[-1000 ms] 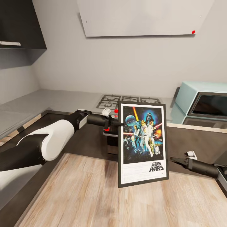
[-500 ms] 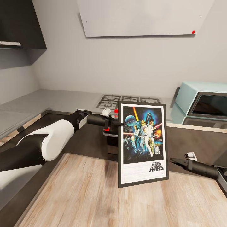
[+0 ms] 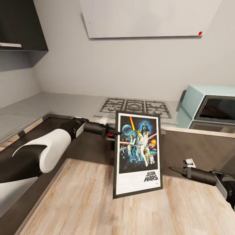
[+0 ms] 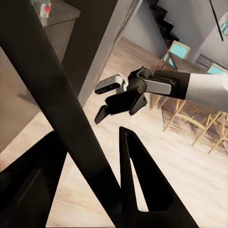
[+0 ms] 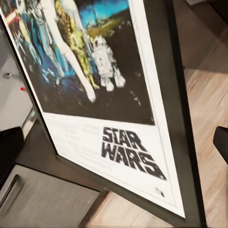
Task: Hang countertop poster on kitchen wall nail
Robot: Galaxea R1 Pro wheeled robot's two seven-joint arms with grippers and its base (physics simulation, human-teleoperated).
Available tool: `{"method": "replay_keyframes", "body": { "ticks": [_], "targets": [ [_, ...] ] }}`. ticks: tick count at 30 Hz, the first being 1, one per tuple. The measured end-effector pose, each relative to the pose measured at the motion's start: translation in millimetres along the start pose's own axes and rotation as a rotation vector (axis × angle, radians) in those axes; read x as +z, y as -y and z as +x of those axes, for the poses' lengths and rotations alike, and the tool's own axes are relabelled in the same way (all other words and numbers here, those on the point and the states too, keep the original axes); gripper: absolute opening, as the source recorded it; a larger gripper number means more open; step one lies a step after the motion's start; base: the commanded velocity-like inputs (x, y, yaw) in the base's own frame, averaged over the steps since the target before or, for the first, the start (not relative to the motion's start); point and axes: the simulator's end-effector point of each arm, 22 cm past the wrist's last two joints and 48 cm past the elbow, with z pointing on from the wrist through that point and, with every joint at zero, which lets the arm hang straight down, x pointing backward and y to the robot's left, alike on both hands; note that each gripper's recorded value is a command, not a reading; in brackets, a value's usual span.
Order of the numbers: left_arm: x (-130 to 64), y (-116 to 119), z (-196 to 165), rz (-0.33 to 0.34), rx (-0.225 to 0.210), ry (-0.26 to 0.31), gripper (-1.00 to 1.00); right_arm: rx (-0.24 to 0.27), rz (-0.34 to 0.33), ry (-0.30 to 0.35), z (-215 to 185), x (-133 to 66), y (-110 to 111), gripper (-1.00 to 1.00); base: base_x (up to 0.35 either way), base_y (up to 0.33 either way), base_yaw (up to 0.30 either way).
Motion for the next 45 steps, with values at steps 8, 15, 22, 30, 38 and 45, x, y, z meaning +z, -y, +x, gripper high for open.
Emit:
{"method": "replay_keyframes", "body": {
  "ticks": [8,15,22,30,38,45],
  "targets": [
    [-10.4,-4.1,3.3,-0.022,-0.020,-0.016,-1.00,-0.045,0.000,0.001,-0.2,0.0,0.0,1.00,0.000,0.000,0.000],
    [-2.3,4.2,-25.6,-0.008,0.056,0.004,-1.00,-0.048,0.017,0.030,-7.0,-12.9,3.7,1.00,0.000,0.000,0.000],
    [-0.2,8.3,-54.1,-0.008,0.089,0.073,-1.00,-0.094,0.030,0.099,-23.4,-27.1,4.6,1.00,0.000,0.000,0.000],
    [-31.8,4.8,-82.4,-0.073,0.185,0.103,-1.00,-0.101,0.032,0.102,-24.1,-28.2,5.2,1.00,0.000,0.000,0.000],
    [-49.2,7.9,-103.0,-0.113,0.267,0.111,-1.00,-0.104,0.038,0.101,-23.9,-29.0,6.2,1.00,0.000,0.000,0.000],
    [-66.6,36.4,-158.5,-0.166,0.369,0.136,-1.00,-0.105,0.038,0.101,-23.9,-28.8,6.3,1.00,0.000,0.000,0.000]
  ]
}}
